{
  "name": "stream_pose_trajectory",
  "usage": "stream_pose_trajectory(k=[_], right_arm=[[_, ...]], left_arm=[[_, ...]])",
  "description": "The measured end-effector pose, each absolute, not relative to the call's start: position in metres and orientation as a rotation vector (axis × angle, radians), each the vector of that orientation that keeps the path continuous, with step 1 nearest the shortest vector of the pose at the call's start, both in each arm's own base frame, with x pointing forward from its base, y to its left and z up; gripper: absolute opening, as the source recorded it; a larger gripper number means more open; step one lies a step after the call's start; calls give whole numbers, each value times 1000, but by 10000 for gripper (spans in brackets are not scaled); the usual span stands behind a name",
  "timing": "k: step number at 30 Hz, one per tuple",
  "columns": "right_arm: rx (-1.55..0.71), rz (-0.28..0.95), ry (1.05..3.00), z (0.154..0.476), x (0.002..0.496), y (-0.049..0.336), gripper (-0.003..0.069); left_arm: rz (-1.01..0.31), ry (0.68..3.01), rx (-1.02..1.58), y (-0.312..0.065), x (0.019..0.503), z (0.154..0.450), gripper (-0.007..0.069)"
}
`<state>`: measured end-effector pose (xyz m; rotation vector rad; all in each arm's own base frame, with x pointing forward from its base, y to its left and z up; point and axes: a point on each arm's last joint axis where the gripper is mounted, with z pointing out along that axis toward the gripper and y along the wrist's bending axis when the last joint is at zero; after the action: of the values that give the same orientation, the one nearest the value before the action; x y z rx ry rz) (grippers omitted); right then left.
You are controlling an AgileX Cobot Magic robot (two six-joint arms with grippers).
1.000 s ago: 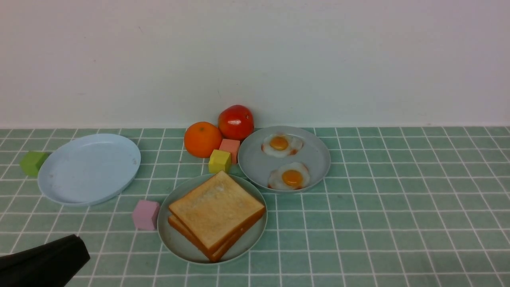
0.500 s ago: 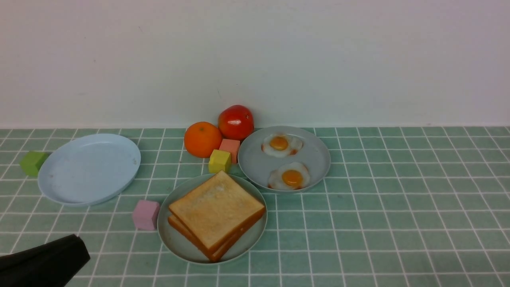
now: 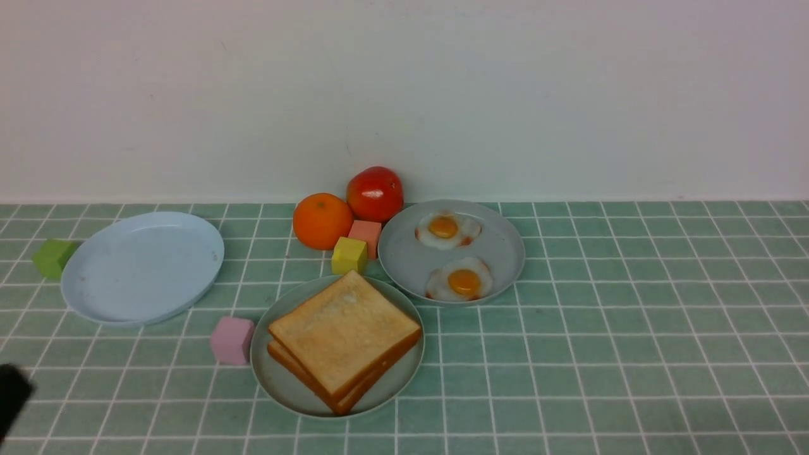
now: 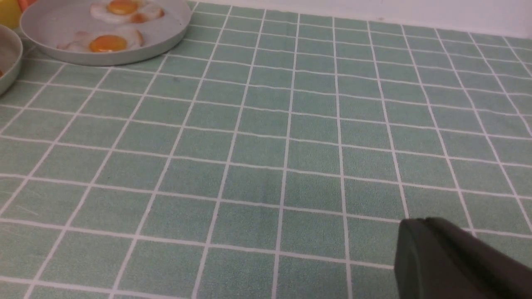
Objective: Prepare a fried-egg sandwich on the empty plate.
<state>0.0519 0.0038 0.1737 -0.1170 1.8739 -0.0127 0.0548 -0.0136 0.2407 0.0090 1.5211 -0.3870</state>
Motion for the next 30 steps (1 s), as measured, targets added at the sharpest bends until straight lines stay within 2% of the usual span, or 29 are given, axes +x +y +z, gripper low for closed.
stream_pose_trajectory(k=[4,10,30], right_arm=[[-117,-13,1874,174,52,4,4],[-117,-13,1874,174,52,4,8],[-117,-13,1874,174,52,4,33]], left_arm=[[-230,1604,-163,-2,56,200,-13],[-175,1848,-270,1,53,171,-13],[-180,1861,-276,1,53,170,-13]])
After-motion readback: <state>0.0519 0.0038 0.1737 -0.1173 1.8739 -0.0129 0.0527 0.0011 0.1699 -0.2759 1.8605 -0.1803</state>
